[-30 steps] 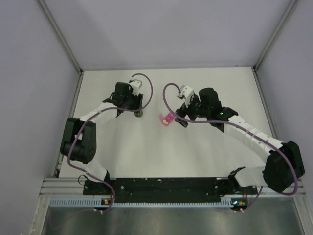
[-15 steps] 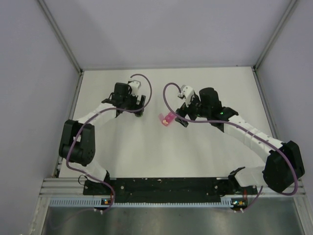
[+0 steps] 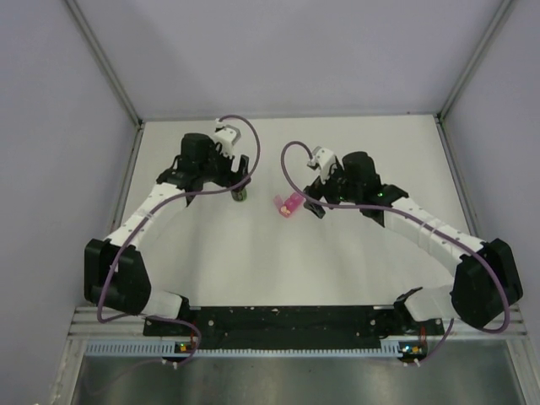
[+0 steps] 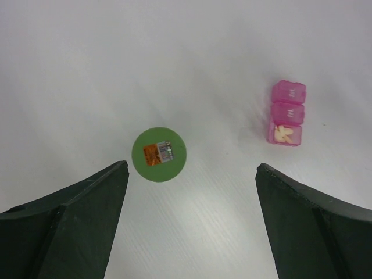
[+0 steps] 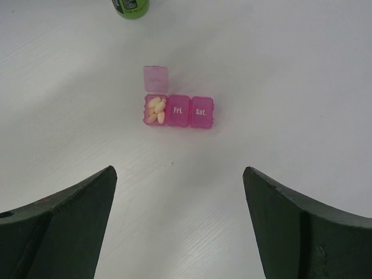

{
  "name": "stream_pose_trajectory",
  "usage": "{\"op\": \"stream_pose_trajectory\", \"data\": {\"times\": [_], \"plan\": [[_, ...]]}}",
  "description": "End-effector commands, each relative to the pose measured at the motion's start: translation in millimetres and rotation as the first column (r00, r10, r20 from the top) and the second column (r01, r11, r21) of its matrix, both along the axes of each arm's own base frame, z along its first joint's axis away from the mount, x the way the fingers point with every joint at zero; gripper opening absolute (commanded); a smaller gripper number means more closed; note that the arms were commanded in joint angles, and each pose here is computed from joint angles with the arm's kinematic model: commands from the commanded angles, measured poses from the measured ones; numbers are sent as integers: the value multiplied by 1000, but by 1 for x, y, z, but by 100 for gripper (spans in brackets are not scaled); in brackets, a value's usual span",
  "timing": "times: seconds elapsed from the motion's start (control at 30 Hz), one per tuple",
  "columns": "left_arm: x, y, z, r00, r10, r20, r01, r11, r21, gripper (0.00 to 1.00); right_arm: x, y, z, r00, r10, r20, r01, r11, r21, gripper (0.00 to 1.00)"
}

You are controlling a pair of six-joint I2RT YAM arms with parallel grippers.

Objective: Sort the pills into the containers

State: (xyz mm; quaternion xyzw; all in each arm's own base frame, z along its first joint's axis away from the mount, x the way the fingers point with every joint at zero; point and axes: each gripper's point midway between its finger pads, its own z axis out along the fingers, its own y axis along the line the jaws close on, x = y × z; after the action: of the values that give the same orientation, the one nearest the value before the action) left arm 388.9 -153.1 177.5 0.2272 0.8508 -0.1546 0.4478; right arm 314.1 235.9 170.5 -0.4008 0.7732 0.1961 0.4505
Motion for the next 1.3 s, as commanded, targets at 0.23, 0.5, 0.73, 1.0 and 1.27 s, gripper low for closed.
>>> {"op": "stream_pose_trajectory", "data": {"times": [0.23,0.5,0.73,1.0,1.27], "plan": [[-59,-50,50,931,-353,89,362,924,-122,94,40,2,-10,995,-70,-73,71,997,17,85],[-83,-41,43,918,-381,111,391,917,-85,93,64,-2,-41,985,-81,-155,75,996,-44,79],[-99,-33,44,910,-388,149,400,915,-59,93,90,1,-70,969,-150,-197,136,987,-83,74],[-104,-26,35,915,-375,146,383,923,-30,93,88,26,-90,950,-63,-305,61,998,-14,71],[-103,-25,32,918,-370,140,377,926,-26,93,83,41,-104,928,-4,-372,17,999,32,66]]}}
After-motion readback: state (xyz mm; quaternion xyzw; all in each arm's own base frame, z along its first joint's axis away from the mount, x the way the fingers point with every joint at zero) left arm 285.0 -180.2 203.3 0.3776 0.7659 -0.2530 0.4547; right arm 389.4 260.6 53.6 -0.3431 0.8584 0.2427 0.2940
